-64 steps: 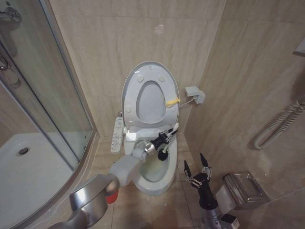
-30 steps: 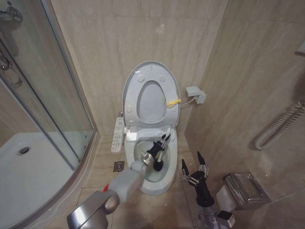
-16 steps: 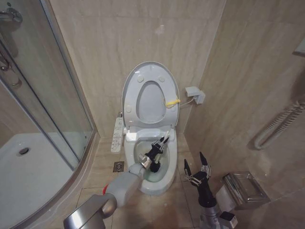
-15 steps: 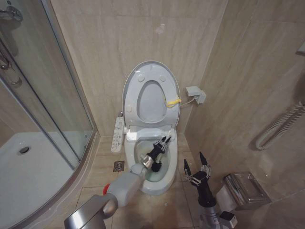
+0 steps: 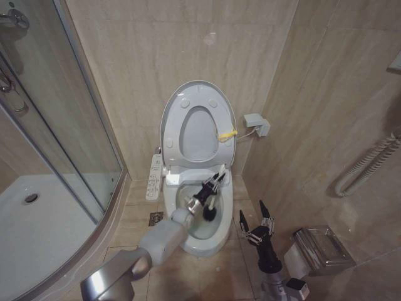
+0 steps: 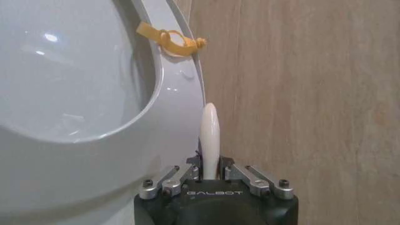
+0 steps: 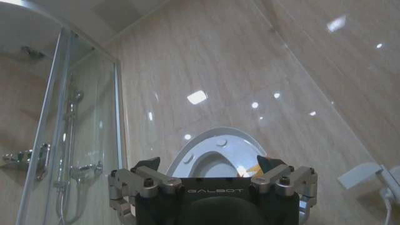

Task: Open the toilet lid, clean the toilet bowl with a toilet brush, close the toilet lid, and flush.

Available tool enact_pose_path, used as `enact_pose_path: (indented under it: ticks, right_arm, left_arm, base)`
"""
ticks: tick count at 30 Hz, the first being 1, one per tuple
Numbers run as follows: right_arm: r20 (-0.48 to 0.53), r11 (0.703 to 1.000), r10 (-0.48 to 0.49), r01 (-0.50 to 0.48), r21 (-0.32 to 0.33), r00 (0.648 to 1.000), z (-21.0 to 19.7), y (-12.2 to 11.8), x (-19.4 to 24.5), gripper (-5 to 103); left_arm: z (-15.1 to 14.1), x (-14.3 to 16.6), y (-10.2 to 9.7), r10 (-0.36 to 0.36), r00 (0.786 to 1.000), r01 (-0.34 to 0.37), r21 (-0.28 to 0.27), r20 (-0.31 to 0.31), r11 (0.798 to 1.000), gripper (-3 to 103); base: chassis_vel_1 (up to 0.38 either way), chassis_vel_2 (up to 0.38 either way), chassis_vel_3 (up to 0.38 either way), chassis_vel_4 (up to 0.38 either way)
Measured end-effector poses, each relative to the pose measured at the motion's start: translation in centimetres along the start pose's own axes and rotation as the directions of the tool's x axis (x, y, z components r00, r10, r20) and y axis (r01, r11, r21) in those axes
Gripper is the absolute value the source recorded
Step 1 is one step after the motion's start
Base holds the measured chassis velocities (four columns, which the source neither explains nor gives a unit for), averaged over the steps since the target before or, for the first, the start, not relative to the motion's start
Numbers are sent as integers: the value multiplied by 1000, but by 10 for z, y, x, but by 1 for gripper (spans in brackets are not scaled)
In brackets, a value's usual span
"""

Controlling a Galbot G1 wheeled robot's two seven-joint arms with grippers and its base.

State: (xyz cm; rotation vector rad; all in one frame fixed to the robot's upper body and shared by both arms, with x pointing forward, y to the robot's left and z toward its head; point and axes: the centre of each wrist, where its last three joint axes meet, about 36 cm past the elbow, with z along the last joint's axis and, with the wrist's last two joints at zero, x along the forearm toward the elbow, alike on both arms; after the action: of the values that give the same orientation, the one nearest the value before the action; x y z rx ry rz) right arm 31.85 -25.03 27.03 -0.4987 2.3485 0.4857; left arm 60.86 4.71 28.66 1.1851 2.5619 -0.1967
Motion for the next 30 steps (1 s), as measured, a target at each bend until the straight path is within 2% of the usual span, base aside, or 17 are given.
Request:
enact_pose_path:
  ticks: [1, 4, 5, 7, 8, 9, 13, 17, 22, 24, 27, 30]
  right_arm:
    - [0, 1000, 0, 0, 0, 1000, 0, 0, 0, 100]
    - [-16, 1000, 0, 0, -7, 1000, 3, -3, 3, 100]
    - [-16, 1000, 0, 0, -7, 1000, 3, -3, 3, 100]
    - [-24, 1000, 1, -1, -8, 1000, 4, -8, 5, 100]
    - [-22, 1000, 2, -2, -10, 1000, 5, -11, 4, 100]
    - [-22, 1000, 2, -2, -10, 1000, 5, -11, 4, 100]
    - [-17, 1000, 0, -1, -18, 1000, 12, -16, 0, 100]
    - [-19, 1000, -6, 6, -26, 1000, 17, -18, -3, 100]
    - [-12, 999, -18, 18, -39, 1000, 28, -20, -12, 100]
    - [-12, 999, -20, 19, -42, 1000, 30, -20, -13, 100]
    - [-14, 999, -21, 21, -45, 1000, 30, -20, -12, 100]
    - [-14, 999, -22, 22, -45, 1000, 30, -20, -12, 100]
  left_arm:
    - [0, 0, 0, 0, 1000, 0, 0, 0, 1000, 19]
    - [-23, -6, 2, -57, 996, 56, -16, -73, 998, 19]
    - [-23, -6, 2, -57, 996, 56, -16, -73, 998, 19]
    - [-34, -2, -3, -88, 983, 87, -10, -164, 996, 19]
    - [-33, 5, -4, -94, 973, 94, -7, -212, 996, 19]
    - [-33, 5, -4, -94, 973, 94, -7, -212, 996, 19]
    - [-16, 27, 6, -67, 953, 57, -43, -296, 997, 19]
    - [-14, 31, 9, -75, 950, 63, -49, -304, 997, 19]
    - [-24, 10, 4, -67, 972, 65, -17, -227, 998, 19]
    - [-17, 17, 8, -67, 970, 65, -18, -234, 998, 19]
    - [9, 51, 11, -61, 959, 58, -19, -276, 998, 19]
    - [10, 56, 12, -57, 960, 54, -18, -275, 998, 19]
  base:
    - [0, 0, 0, 0]
    - [0, 0, 0, 0]
    - [0, 0, 0, 0]
    - [0, 0, 0, 0]
    - [0, 0, 0, 0]
    - [0, 0, 0, 0]
    - [0, 0, 0, 0]
    - [0, 0, 0, 0]
    - [0, 0, 0, 0]
    - [0, 0, 0, 0]
    - [0, 0, 0, 0]
    - [0, 0, 0, 0]
